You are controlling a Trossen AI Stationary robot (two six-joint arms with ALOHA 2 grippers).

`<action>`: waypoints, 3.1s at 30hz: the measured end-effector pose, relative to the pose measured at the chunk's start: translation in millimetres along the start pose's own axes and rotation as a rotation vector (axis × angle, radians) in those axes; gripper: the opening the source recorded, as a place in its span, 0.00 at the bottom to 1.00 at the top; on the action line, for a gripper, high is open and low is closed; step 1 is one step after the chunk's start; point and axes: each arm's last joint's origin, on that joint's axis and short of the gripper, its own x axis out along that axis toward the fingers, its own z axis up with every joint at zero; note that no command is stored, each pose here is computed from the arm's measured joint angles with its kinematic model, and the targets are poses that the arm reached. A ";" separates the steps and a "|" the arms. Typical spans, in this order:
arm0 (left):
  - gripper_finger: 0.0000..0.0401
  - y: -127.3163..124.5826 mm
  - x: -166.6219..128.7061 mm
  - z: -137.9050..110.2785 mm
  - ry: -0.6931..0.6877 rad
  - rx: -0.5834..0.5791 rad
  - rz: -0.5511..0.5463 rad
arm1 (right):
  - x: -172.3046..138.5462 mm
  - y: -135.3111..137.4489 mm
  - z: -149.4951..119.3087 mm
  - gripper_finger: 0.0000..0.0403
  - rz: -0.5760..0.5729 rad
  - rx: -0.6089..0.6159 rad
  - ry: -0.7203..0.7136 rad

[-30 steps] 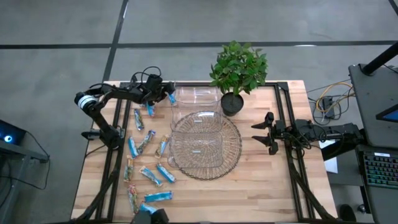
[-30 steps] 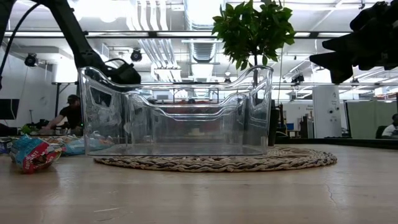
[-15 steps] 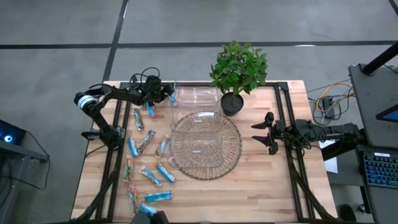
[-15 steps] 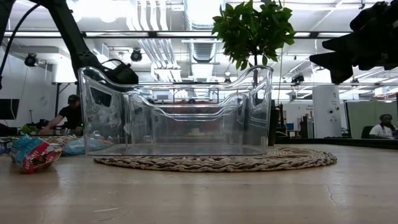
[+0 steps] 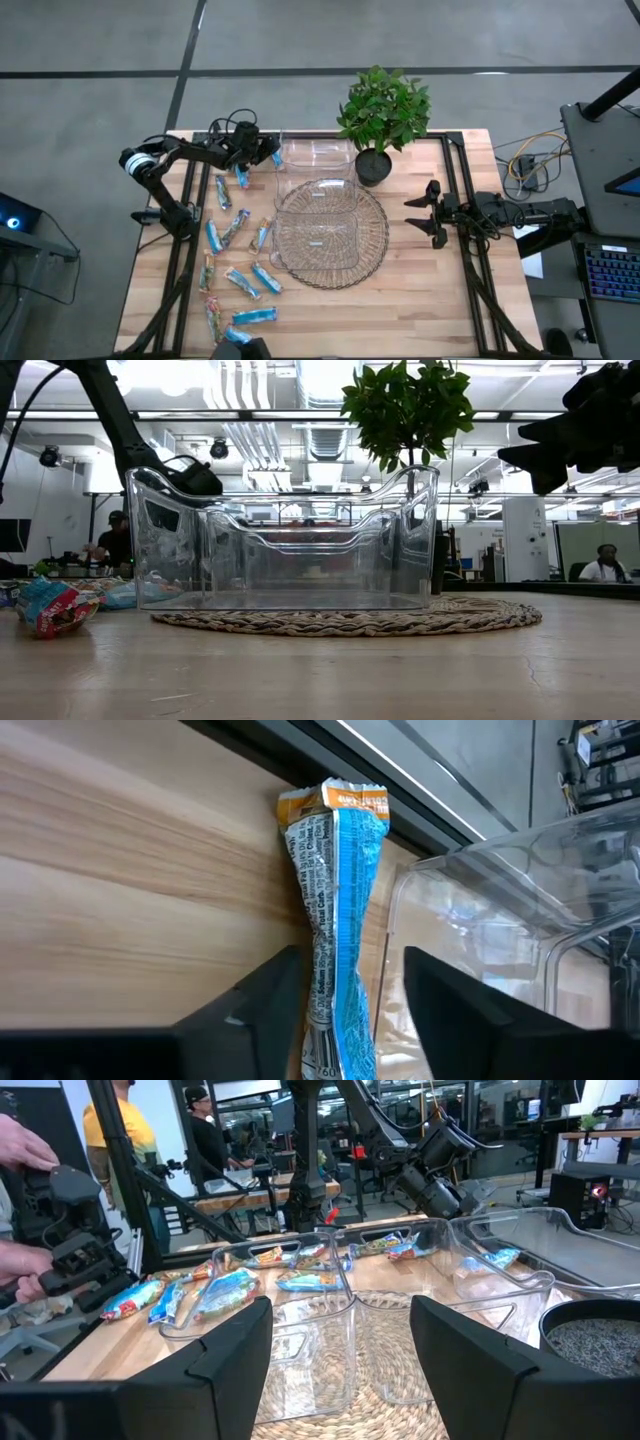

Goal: Pick and place Granola Bars by type
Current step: Put the yellow granola bar into the bottom transparent bin

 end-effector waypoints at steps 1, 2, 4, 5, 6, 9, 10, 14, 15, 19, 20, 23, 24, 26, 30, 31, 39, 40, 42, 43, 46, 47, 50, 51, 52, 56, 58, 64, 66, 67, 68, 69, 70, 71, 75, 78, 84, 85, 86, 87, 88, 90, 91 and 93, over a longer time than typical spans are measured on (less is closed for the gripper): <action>0.36 0.0 0.0 0.0 0.000 0.000 0.000 | 0.0 0.0 0.0 0.57 0.000 0.000 0.000; 0.33 0.0 0.0 0.0 0.000 0.000 0.001 | 0.0 0.0 0.0 0.57 0.000 0.000 0.000; 0.28 0.1 0.1 0.0 0.000 0.000 0.001 | 0.0 0.0 -0.1 0.57 0.000 0.000 0.000; 0.25 0.2 0.1 -0.1 0.000 0.000 0.002 | 0.0 0.0 -0.1 0.57 0.000 0.000 0.000; 0.23 0.4 0.1 -0.2 0.001 0.000 0.004 | 0.0 0.0 -0.1 0.56 0.000 0.000 0.000; 0.17 1.1 0.1 -0.6 0.003 -0.001 0.011 | 0.0 0.0 0.0 0.56 0.000 0.000 0.000; 0.15 1.2 0.1 -0.7 0.003 -0.001 0.012 | 0.0 0.0 0.0 0.56 0.000 0.000 0.000; 0.08 2.9 0.0 -1.6 0.010 -0.001 0.026 | 0.0 0.0 -0.1 0.57 0.000 0.000 0.000; 0.06 3.3 0.0 -1.8 0.012 -0.001 0.031 | 0.0 0.0 0.0 0.57 0.000 0.000 0.000; 0.01 4.1 -0.1 -2.3 0.016 0.007 0.037 | 0.0 0.0 0.0 0.56 0.000 0.000 0.000; 0.01 4.2 -0.1 -2.3 0.017 0.007 0.037 | 0.0 0.0 -0.1 0.56 0.000 0.000 0.000; 0.00 4.2 -0.5 -2.3 0.018 0.003 0.038 | 0.0 0.0 0.0 0.56 0.000 0.000 0.000; 0.00 4.0 -1.1 -2.2 0.018 0.000 0.038 | 0.0 0.0 0.0 0.56 0.000 0.000 0.000; 0.00 2.4 -4.5 -1.5 0.014 -0.004 0.031 | 0.0 0.0 -0.1 0.57 0.000 0.000 0.001; 0.00 -8.9 -18.5 5.0 -0.038 -0.001 -0.023 | 0.0 0.0 -0.1 0.56 0.000 0.000 0.000; 0.00 -12.4 -23.8 7.2 -0.058 -0.001 -0.040 | 0.0 0.0 -0.1 0.56 0.000 0.000 0.000; 0.00 -40.7 -88.7 19.3 -0.143 0.004 -0.126 | 0.0 0.0 -0.1 0.57 0.000 0.000 0.000; 0.00 -44.1 -99.6 20.4 -0.143 0.011 -0.123 | 0.0 0.0 -0.1 0.57 0.000 0.000 0.000; 0.00 -50.8 -122.6 22.5 -0.150 0.037 -0.123 | 0.0 0.0 -0.1 0.56 0.000 0.000 0.000; 0.00 -53.4 -134.2 23.1 -0.150 0.044 -0.116 | 0.0 0.0 -0.1 0.56 0.000 0.000 0.000; 0.00 -60.5 -169.2 24.5 -0.141 0.059 -0.096 | 0.0 0.0 0.0 0.56 0.000 0.000 0.000; 0.00 -62.4 -180.4 24.5 -0.136 0.065 -0.088 | 0.0 0.0 -0.1 0.56 -0.001 0.000 0.000; 0.00 -65.3 -212.0 22.1 -0.108 0.073 -0.053 | 0.0 0.0 0.0 0.57 -0.001 0.000 0.000; 0.00 -65.5 -221.1 21.1 -0.098 0.075 -0.041 | 0.0 0.0 0.0 0.57 0.000 0.000 0.000; 0.00 -65.3 -229.2 19.8 -0.086 0.078 -0.024 | 0.0 0.0 -0.1 0.57 -0.001 0.000 0.000; 0.00 -64.9 -256.0 15.1 -0.035 0.087 0.035 | 0.0 0.0 -0.1 0.56 0.000 0.000 0.000; 0.00 -65.1 -266.4 12.6 -0.007 0.097 0.060 | 0.0 0.0 0.0 0.56 0.000 0.000 0.000; 0.00 -69.0 -289.0 3.7 0.074 0.113 0.122 | 0.0 0.0 0.0 0.57 -0.001 0.000 0.000; 0.00 -73.5 -290.2 0.0 0.104 0.093 0.125 | 0.0 0.0 0.0 0.56 0.000 0.000 0.000; 0.00 -76.9 -289.7 -2.6 0.127 0.083 0.128 | 0.0 0.0 -0.1 0.56 0.000 0.000 0.000; 0.00 -80.8 -288.4 -5.6 0.152 0.075 0.133 | 0.0 0.0 -0.1 0.56 0.000 0.000 0.000; 0.00 -85.6 -285.7 -9.4 0.179 0.074 0.139 | 0.0 0.0 -0.1 0.56 0.000 0.000 0.001; 0.00 -91.7 -281.9 -14.3 0.208 0.082 0.149 | 0.0 0.0 0.0 0.56 0.000 0.000 0.000; 0.00 -98.5 -278.2 -20.0 0.228 0.095 0.158 | 0.0 0.0 -0.1 0.56 -0.001 0.000 0.000; 0.00 -127.1 -263.2 -47.5 0.195 0.148 0.218 | 0.0 0.0 0.0 0.57 0.000 0.000 0.000; 0.00 -143.8 -252.9 -62.5 0.190 0.151 0.243 | 0.0 0.0 -0.1 0.56 0.000 0.000 0.000; 0.00 -179.7 -227.5 -102.6 0.261 0.186 0.277 | 0.0 0.0 -0.1 0.57 -0.001 0.000 0.001; 0.00 -186.2 -223.7 -112.0 0.274 0.197 0.275 | 0.0 0.0 -0.1 0.57 0.000 0.000 0.000; 0.00 -192.4 -220.8 -120.8 0.284 0.204 0.269 | 0.0 0.0 -0.1 0.57 0.000 0.000 0.000; 0.00 -198.5 -218.4 -128.9 0.289 0.209 0.260 | 0.0 0.0 0.0 0.57 -0.001 0.000 0.000; 0.00 -204.1 -216.1 -136.7 0.293 0.212 0.253 | 0.0 0.0 -0.1 0.57 0.000 0.000 0.000; 0.00 -215.9 -209.4 -152.5 0.303 0.222 0.229 | 0.0 0.0 -0.1 0.56 0.000 0.000 0.001; 0.00 -220.7 -206.3 -161.4 0.312 0.232 0.220 | 0.0 0.0 -0.1 0.56 0.000 0.000 0.001; 0.00 -227.5 -199.6 -180.0 0.331 0.252 0.216 | 0.0 0.0 0.0 0.56 0.000 0.000 0.000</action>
